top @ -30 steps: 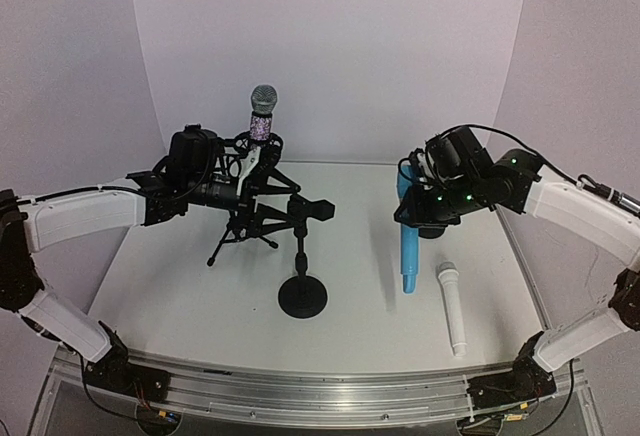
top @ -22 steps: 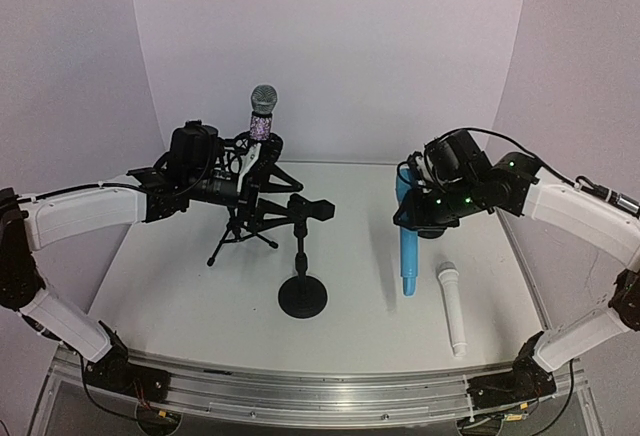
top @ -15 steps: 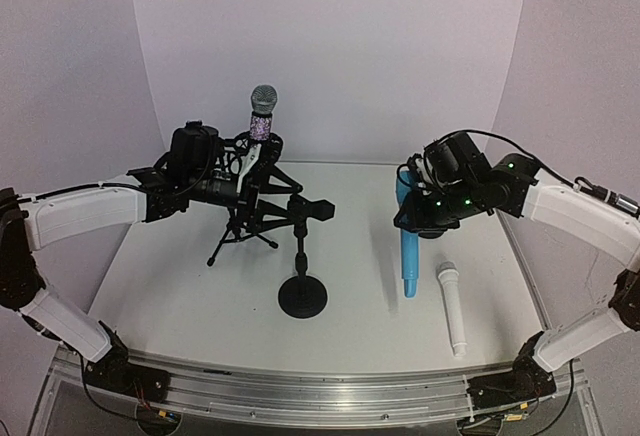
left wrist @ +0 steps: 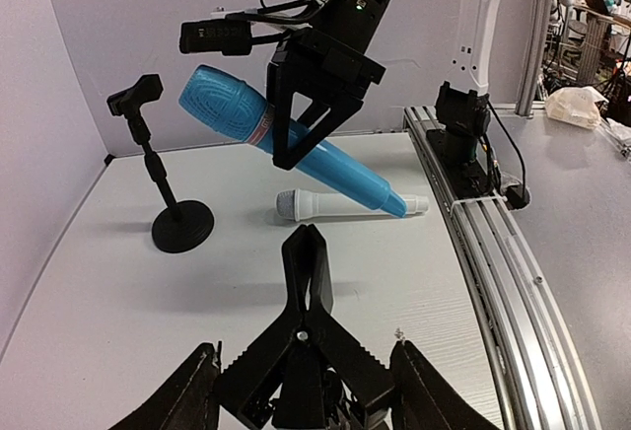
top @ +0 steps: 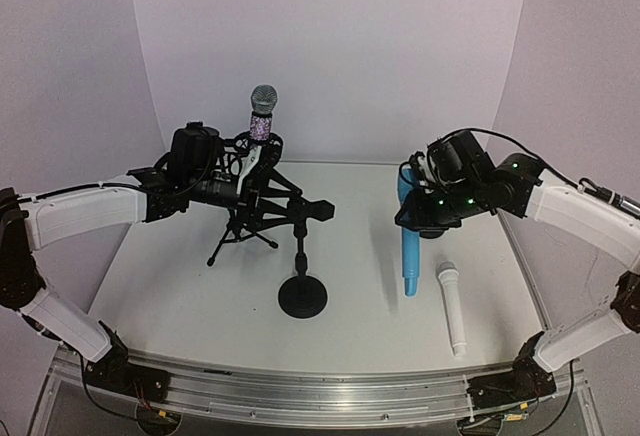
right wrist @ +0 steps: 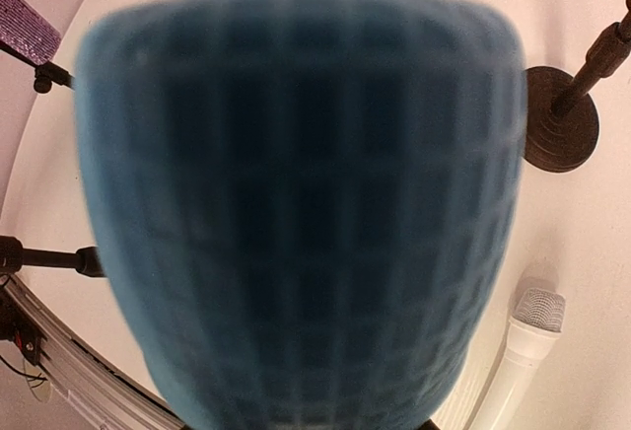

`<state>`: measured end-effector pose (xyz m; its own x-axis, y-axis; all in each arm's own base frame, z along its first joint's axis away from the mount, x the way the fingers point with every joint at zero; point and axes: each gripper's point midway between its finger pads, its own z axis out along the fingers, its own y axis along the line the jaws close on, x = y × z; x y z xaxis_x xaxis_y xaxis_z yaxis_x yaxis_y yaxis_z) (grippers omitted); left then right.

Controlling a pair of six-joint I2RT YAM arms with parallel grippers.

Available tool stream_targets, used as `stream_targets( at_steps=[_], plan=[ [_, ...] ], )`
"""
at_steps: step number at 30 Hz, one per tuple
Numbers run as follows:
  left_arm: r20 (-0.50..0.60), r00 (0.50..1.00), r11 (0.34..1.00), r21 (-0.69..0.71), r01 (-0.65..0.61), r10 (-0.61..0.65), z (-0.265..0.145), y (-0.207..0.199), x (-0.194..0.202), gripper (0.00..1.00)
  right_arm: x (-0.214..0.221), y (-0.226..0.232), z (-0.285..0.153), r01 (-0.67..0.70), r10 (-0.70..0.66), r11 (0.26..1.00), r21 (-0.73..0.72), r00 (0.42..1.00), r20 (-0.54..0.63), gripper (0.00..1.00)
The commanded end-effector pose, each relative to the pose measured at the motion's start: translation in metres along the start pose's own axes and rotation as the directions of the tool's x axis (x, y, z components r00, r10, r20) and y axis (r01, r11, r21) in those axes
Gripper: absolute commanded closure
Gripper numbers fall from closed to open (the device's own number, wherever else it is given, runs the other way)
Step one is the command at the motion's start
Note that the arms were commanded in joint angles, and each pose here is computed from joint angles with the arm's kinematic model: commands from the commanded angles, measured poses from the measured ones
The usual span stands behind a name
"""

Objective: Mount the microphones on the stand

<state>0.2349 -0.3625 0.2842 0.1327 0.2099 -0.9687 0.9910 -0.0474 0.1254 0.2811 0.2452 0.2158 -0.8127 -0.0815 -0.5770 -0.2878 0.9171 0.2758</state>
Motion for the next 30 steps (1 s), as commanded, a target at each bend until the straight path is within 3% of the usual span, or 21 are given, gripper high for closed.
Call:
stream_targets(
  at_steps=[1, 10, 21, 25, 30],
  plan=[
    [0.005, 1.0, 1.0, -0.008, -0.021, 0.021, 0.0, 0.005, -0.007, 0.43, -0.014, 0.01, -0.015, 0.01, -0.007, 0.999, -0.047, 0.998, 0.07, 1.0],
    [-0.002, 1.0, 1.0, -0.014, -0.02, 0.02, 0.001, 0.007, -0.004, 0.48, -0.016, 0.011, -0.019, 0.015, -0.01, 0.998, -0.055, 0.997, 0.083, 1.0],
    [0.011, 1.0, 1.0, 0.002, -0.024, 0.024, 0.001, 0.007, -0.008, 0.81, -0.033, 0.029, -0.031, 0.033, -0.017, 0.991, -0.127, 0.992, 0.126, 1.0],
    [0.014, 1.0, 1.0, 0.002, -0.028, 0.028, -0.001, 0.007, -0.009, 0.98, -0.055, 0.051, -0.051, 0.085, -0.04, 0.975, -0.203, 0.975, 0.218, 1.0],
    [0.005, 1.0, 1.0, 0.017, -0.006, 0.006, -0.002, 0.004, -0.006, 1.0, -0.086, 0.095, -0.085, 0.276, -0.139, 0.919, -0.283, 0.896, 0.422, 1.0]
  ],
)
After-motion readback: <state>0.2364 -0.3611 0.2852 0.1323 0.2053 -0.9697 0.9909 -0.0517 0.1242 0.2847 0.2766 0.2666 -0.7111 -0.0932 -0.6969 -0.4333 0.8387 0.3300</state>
